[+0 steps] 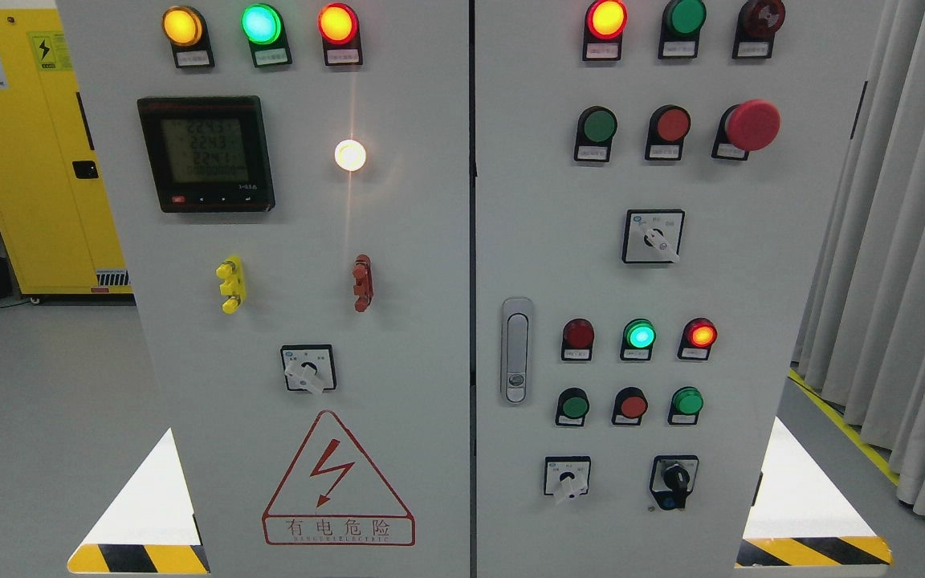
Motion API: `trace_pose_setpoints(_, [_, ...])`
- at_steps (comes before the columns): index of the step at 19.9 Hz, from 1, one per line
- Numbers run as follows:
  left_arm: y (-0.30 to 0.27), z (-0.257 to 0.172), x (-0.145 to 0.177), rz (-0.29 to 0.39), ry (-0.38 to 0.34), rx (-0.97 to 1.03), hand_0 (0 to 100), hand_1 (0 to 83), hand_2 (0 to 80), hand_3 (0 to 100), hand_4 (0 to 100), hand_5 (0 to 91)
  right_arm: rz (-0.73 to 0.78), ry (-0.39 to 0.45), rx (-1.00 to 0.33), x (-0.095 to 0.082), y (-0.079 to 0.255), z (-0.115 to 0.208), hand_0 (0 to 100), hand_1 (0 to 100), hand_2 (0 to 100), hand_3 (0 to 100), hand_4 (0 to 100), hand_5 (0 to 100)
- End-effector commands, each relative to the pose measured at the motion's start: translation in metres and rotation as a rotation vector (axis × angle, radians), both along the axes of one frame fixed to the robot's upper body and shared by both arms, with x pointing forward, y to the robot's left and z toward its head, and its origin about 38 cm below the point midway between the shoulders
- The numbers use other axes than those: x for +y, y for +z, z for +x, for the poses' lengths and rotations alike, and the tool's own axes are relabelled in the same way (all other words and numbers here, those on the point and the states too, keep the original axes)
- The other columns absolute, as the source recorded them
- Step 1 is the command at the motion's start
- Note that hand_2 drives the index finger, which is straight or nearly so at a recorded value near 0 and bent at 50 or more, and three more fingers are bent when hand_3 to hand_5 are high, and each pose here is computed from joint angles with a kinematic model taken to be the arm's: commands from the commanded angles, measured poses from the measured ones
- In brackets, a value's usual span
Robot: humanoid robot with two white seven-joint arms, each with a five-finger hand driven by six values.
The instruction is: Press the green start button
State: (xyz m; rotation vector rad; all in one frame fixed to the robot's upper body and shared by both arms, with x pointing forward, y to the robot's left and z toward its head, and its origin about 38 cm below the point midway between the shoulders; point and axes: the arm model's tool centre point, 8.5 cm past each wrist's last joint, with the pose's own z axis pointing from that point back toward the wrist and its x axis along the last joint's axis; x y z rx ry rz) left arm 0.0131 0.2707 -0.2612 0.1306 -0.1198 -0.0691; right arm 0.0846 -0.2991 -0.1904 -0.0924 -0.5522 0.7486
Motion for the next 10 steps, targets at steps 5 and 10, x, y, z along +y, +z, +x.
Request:
trace_pose_setpoints(5, [-0.001,0.028,-0.034,-0.057,-0.005,-0.055,12,55.6,0.0,0,0,0.0,-0.068,0.303,-0.721,0.064,0.181,0.138,21,46,0,28,31,15])
trace_pose_setpoints(10, [-0.002,0.027,-0.048,-0.078,-0.005,-0.054,12,55.6,0.0,0,0,0.0,-0.135,0.446,-0.960,0.082,0.242,0.162,21,48,0,36,39,23])
